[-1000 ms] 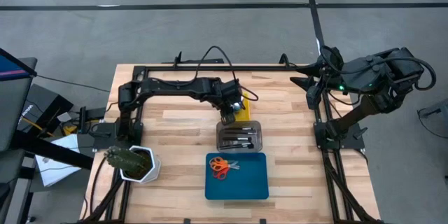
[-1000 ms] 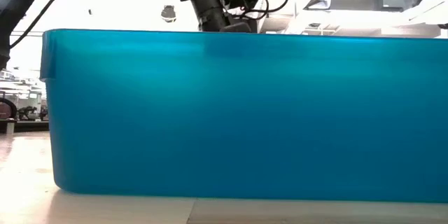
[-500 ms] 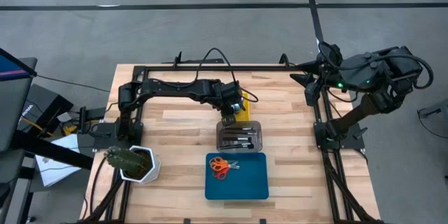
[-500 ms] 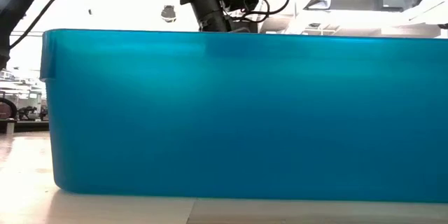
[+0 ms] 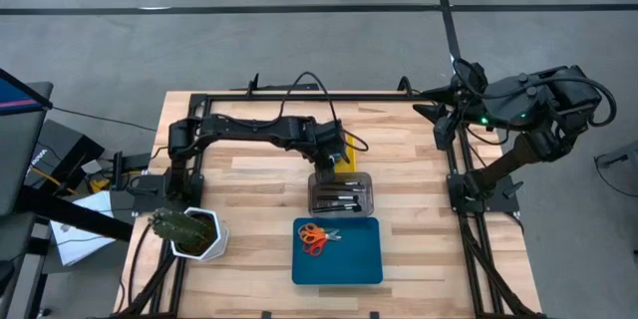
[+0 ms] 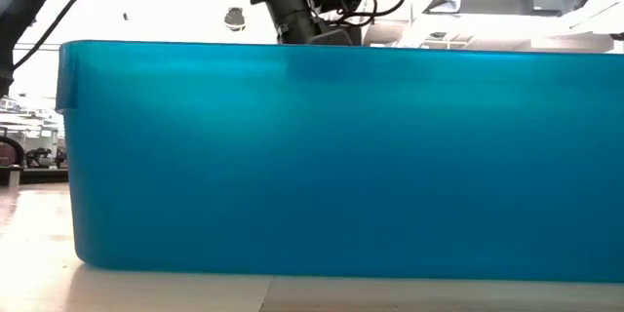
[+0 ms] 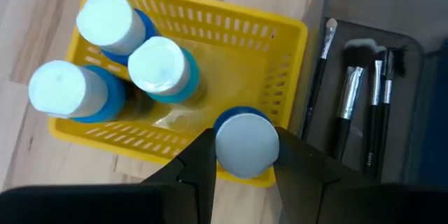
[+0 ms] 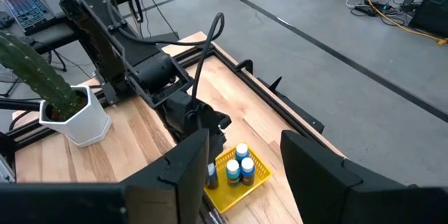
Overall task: Pick & Place Paint Supplies
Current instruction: Put the blue paint bottle into the yellow bin
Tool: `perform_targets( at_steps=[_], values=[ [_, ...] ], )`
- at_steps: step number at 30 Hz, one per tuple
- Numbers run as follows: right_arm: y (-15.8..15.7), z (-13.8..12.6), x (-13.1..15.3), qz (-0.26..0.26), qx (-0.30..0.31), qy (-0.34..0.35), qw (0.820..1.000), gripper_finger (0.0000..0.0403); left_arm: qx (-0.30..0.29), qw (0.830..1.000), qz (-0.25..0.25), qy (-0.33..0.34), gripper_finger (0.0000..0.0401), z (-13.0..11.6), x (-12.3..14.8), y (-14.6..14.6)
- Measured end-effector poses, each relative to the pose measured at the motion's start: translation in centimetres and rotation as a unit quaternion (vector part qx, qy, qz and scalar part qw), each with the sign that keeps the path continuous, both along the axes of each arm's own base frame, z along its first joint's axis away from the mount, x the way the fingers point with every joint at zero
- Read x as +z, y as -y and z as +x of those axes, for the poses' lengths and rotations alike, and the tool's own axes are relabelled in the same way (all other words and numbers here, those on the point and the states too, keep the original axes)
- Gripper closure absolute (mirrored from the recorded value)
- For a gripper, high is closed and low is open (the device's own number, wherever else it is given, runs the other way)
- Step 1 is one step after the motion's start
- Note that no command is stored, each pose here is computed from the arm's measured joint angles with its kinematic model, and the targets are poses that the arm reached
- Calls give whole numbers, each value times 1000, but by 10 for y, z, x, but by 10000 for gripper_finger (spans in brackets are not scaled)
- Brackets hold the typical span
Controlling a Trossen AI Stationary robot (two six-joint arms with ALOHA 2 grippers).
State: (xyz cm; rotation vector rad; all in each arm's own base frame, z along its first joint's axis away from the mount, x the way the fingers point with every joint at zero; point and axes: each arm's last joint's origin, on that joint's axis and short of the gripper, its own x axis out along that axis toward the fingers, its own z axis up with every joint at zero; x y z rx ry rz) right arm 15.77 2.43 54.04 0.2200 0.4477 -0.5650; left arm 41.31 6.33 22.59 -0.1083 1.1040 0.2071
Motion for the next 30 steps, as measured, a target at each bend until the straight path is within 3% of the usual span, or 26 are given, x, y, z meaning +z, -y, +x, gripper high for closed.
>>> perform_targets(
  at_steps=[30],
  values=[
    [0, 0, 0, -6, 4, -4, 1000, 228, 26, 999, 45, 4, 294, -2, 7, -6]
  ],
)
